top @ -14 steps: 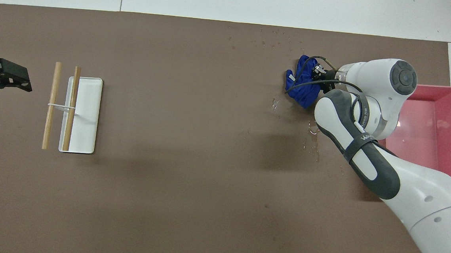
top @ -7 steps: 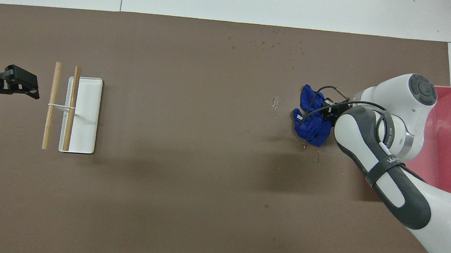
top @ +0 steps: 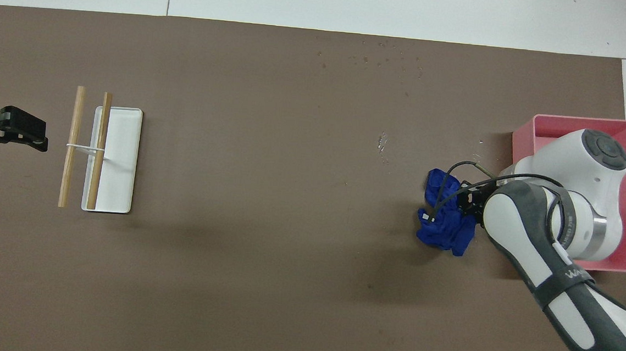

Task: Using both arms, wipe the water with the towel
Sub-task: 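Carry the blue cloth with the right gripper toward the pink bin, then lower the cloth into the pink bin and open the right gripper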

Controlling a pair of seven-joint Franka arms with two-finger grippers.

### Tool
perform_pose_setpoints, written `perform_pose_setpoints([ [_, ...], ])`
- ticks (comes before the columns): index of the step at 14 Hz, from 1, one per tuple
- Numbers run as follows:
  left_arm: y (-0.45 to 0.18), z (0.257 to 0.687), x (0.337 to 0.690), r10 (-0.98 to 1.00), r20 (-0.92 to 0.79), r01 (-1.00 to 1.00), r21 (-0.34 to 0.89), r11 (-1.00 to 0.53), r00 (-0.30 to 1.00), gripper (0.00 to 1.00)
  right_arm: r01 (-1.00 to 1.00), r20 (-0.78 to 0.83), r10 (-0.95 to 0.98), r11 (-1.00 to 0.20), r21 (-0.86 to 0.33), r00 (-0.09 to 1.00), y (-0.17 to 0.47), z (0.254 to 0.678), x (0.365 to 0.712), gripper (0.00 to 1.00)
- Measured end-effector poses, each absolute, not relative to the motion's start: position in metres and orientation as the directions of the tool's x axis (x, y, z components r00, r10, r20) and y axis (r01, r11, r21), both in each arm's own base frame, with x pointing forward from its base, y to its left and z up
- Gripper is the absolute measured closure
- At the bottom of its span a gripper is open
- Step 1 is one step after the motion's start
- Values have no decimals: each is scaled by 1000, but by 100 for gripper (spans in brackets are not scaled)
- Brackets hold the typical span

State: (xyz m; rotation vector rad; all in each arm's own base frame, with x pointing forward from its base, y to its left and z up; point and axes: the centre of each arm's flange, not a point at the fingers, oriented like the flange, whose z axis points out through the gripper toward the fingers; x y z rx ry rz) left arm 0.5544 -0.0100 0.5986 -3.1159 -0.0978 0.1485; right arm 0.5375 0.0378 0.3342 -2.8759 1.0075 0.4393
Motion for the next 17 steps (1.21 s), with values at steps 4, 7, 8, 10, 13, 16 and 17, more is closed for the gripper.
perform_pose_setpoints([
  [4, -10, 599, 555, 41, -93, 39, -21, -999, 995, 0, -599, -220, -586, -801, 11, 780, 35, 406, 524, 88],
  [7, -10, 599, 555, 30, -89, 28, -20, -999, 996, 0, -604, -150, -593, -796, -37, 791, 9, 471, 524, 88],
  [8, -10, 600, 555, 27, -87, 25, -20, -999, 996, 0, -600, -132, -589, -799, -54, 797, -4, 487, 526, 88],
  [10, -11, 600, 556, 21, -84, 19, -19, -1000, 996, 0, -574, -112, -566, -815, -74, 817, -31, 508, 529, 88],
  [13, -16, 611, 556, 9, -62, 8, -10, -1000, 998, 0, -542, -122, -531, -837, -76, 838, -50, 512, 526, 88],
  [16, -21, 616, 556, 1, -50, 1, -7, -1000, 999, 0, -514, -102, -508, -857, -40, 855, -58, 511, 525, 88],
  [17, -22, 617, 556, 0, -50, -1, -7, -1000, 999, 0, -490, -85, -487, -871, -31, 870, -74, 511, 524, 88],
])
